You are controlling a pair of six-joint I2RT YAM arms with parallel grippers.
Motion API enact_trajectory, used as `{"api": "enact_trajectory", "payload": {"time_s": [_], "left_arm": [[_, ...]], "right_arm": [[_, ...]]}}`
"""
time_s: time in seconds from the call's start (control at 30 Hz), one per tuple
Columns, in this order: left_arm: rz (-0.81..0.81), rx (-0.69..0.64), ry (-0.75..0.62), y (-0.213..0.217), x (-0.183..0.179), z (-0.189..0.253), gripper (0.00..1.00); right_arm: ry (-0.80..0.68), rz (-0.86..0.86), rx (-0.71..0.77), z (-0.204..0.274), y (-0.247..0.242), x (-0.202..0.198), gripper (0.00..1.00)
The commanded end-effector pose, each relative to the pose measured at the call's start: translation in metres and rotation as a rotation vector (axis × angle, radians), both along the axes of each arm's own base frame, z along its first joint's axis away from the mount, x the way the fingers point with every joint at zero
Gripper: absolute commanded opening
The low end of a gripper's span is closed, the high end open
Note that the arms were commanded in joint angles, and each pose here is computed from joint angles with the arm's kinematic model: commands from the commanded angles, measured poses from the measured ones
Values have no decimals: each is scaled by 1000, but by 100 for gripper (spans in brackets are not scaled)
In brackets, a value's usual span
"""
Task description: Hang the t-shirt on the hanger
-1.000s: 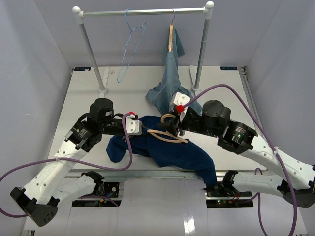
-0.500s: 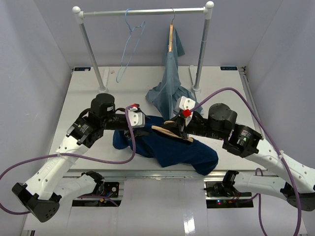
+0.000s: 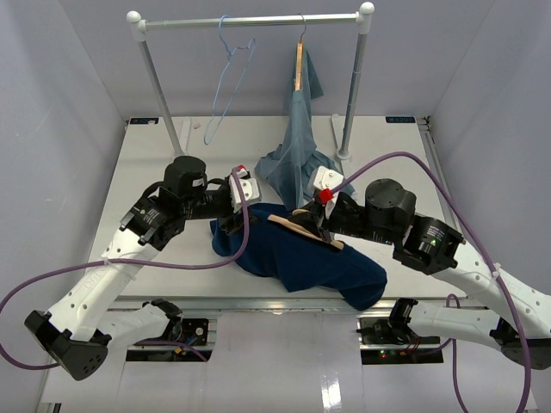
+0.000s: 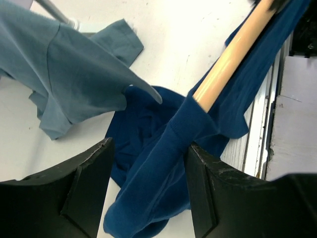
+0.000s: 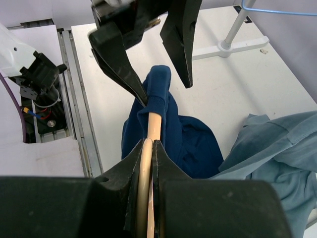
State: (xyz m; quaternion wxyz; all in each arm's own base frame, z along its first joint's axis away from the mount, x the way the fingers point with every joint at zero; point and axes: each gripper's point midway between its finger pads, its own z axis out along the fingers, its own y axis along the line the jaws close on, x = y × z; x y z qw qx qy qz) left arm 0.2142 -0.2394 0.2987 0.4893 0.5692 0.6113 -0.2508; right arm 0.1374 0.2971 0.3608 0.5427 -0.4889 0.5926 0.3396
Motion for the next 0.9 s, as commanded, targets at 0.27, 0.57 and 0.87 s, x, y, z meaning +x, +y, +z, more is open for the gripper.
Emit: {"api": "enact_trajectory", "payload": {"time_s": [0.27,0.57,0.87], "left_arm": [[-99,-138,-31,-5,-31,44,74],[-196,-96,-3,-1,-53,26,78],[-240,-70,81,-15,-45,10,76]], "right_arm": [[-28,12,47,36,-3,-4,8],[-20,64,66,55,11,-7,8],[-17,109,51,52,21,-9,8]]}}
